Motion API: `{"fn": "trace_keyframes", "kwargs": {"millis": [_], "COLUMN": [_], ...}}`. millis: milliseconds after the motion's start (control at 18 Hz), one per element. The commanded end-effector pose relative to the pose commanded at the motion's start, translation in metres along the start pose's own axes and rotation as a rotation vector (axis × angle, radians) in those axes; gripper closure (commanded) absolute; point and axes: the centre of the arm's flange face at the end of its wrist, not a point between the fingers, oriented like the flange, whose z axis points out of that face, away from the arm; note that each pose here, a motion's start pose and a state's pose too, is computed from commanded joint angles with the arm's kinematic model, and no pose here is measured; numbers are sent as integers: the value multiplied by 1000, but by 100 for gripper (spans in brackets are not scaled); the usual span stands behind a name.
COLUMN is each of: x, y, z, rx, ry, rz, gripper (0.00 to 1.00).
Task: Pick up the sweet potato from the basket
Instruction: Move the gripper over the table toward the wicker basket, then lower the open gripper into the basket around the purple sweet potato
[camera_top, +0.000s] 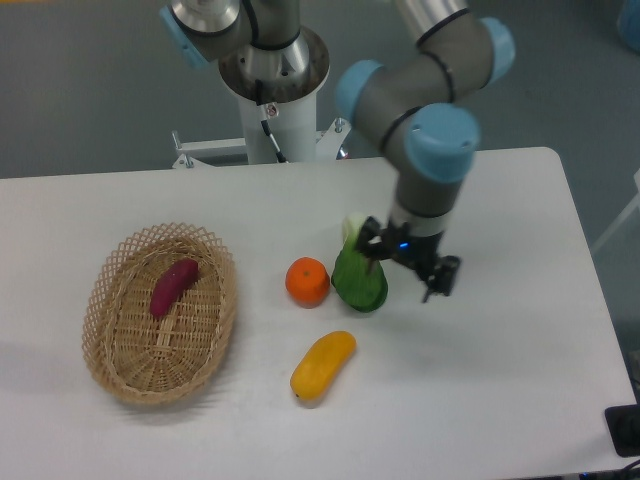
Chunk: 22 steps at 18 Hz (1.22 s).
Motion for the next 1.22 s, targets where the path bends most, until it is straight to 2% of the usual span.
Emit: {"fn": "trace_keyframes", "kwargs": {"millis": [167, 500, 722, 944, 1222], "x": [39, 116, 166, 200, 214], "y": [-19, -57, -74, -89, -101], "z": [9, 15, 33, 55, 81], "rx": [-13, -20, -49, -78, -90], "ry": [20, 41, 65, 83, 85], "rz": [-1, -58, -94, -108, -119], "gripper": [0, 0, 0, 0, 0]}}
